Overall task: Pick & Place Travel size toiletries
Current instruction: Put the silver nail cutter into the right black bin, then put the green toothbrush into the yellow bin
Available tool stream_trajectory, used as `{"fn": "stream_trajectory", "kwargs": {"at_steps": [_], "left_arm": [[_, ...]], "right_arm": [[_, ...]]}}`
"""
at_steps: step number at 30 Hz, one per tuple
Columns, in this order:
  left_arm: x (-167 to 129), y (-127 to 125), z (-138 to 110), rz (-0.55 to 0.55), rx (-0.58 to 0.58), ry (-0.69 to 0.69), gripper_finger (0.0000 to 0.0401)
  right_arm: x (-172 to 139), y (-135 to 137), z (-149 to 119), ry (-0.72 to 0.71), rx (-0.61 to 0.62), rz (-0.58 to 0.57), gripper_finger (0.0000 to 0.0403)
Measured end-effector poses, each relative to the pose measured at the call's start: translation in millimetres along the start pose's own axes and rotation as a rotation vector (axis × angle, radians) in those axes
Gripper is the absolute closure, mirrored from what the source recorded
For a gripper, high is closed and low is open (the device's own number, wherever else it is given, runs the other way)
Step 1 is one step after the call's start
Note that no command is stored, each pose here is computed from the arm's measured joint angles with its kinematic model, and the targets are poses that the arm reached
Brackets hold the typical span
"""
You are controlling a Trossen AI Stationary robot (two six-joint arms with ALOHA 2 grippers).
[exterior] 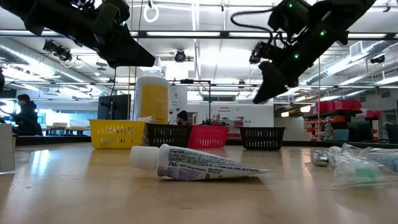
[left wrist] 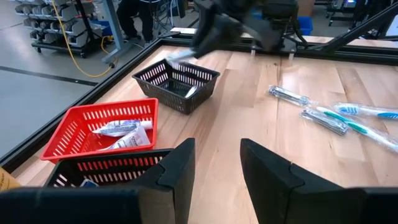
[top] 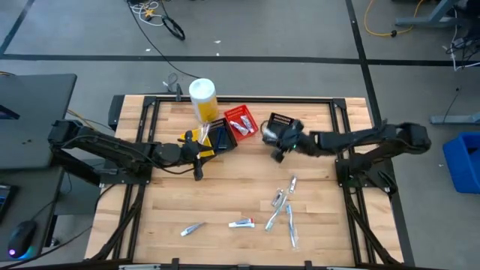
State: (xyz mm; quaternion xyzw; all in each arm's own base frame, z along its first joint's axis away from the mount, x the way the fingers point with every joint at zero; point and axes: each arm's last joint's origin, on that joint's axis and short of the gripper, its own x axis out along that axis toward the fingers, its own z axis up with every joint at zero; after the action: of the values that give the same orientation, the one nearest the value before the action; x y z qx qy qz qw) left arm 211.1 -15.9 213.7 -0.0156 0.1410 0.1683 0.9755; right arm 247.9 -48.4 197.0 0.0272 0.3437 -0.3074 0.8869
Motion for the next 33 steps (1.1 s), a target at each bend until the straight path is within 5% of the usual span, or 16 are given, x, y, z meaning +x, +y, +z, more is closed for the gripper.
{"fn": "stream_trajectory", "kwargs": {"at_steps": [7, 18, 33], "left_arm": [[0.1, -0.1, 0.3, 0.000, -0.002, -0.003, 0.0264], [0.0, -0.1, 0.5, -0.001, -0.017, -0.005, 0.0264], [0.1, -0.1, 0.4, 0.000, -0.025, -0.004, 0.0264]], "right_arm": [[23.7, -35.1, -15.4, 0.225, -0.054, 0.011, 0.0334], [63.3, -58.2, -31.2, 0.335, -0.060, 0.031, 0.0324], [69.0, -59.0, -20.3, 0.245, -0.062, 0.097, 0.0231]]}}
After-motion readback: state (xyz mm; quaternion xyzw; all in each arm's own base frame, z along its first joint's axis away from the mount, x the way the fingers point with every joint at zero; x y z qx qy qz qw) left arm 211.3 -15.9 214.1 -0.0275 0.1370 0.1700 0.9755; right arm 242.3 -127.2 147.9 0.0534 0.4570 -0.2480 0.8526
